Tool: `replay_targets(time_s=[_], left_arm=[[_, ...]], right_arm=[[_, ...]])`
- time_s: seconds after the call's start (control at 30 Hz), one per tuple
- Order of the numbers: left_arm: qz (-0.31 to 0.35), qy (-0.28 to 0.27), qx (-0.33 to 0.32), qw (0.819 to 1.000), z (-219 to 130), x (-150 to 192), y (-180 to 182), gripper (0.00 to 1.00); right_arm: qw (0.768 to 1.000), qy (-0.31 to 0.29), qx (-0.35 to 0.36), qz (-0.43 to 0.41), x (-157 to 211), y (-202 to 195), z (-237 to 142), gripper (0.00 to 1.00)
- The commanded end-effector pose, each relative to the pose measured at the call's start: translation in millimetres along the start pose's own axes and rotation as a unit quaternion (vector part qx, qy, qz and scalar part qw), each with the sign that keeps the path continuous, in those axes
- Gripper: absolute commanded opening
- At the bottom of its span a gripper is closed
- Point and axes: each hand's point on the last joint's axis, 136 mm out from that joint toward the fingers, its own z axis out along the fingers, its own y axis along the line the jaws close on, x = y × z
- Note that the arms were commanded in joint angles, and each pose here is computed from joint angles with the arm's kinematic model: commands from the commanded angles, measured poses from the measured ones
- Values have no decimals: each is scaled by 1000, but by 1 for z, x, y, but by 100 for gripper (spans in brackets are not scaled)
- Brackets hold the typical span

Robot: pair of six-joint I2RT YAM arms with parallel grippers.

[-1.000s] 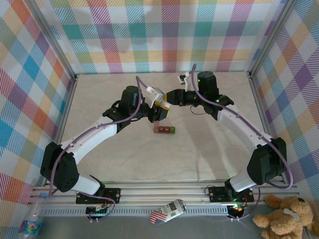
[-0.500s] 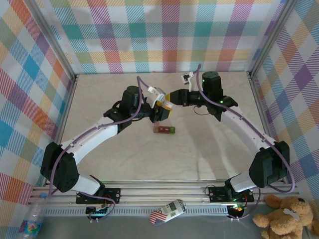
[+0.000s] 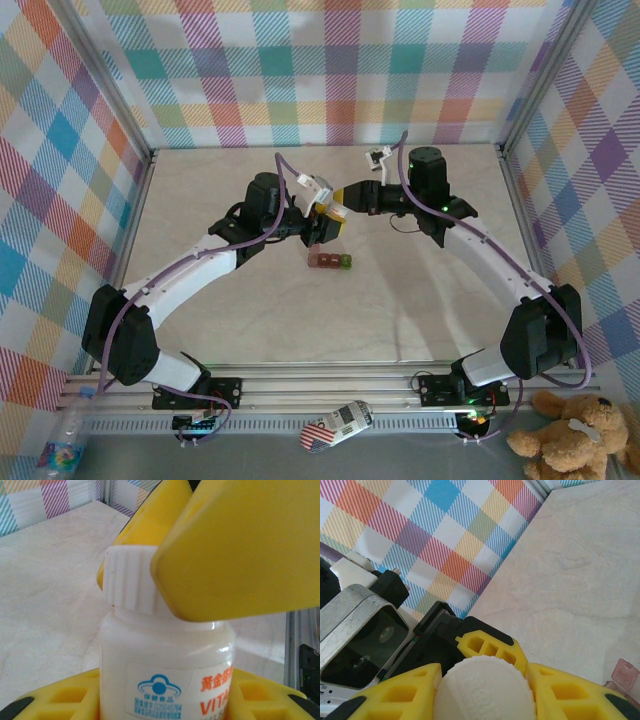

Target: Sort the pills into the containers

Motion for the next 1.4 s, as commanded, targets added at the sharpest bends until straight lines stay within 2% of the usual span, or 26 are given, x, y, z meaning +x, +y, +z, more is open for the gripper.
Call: replay_targets(time_s=[0.0, 0.07, 0.17, 0.3, 0.5, 0.63, 1.13, 1.27, 1.37], left_arm=[[-8, -27, -24, 999, -8, -14, 10, 0], [-8, -26, -24, 999, -7, -14, 10, 0], [-6, -24, -25, 999, -7, -14, 11, 0], [-5, -21, -32, 999, -6, -12, 14, 0], [2, -19, -54, 998, -7, -11, 21, 0], [6, -13, -61, 998, -6, -10, 25, 0], [3, -8, -54, 998, -2, -9, 24, 0], [3, -9, -53, 999, -3, -9, 23, 0], [4, -9, -53, 999, -3, -10, 23, 0]], right_arm=[[1000, -20, 15, 5, -9, -5, -13, 40], [1000, -20, 17, 7, -9, -5, -13, 43], [999, -29, 25, 16, -13, -3, -17, 58], [997, -47, 43, 32, -22, 3, -25, 72], [984, -65, 124, 115, -25, -16, -37, 79], [975, -67, 130, 165, -22, -22, -34, 80], [982, -35, 112, 152, -18, -4, 5, 81], [982, -26, 109, 149, -15, -4, 14, 78], [983, -21, 109, 145, -14, -5, 18, 70]])
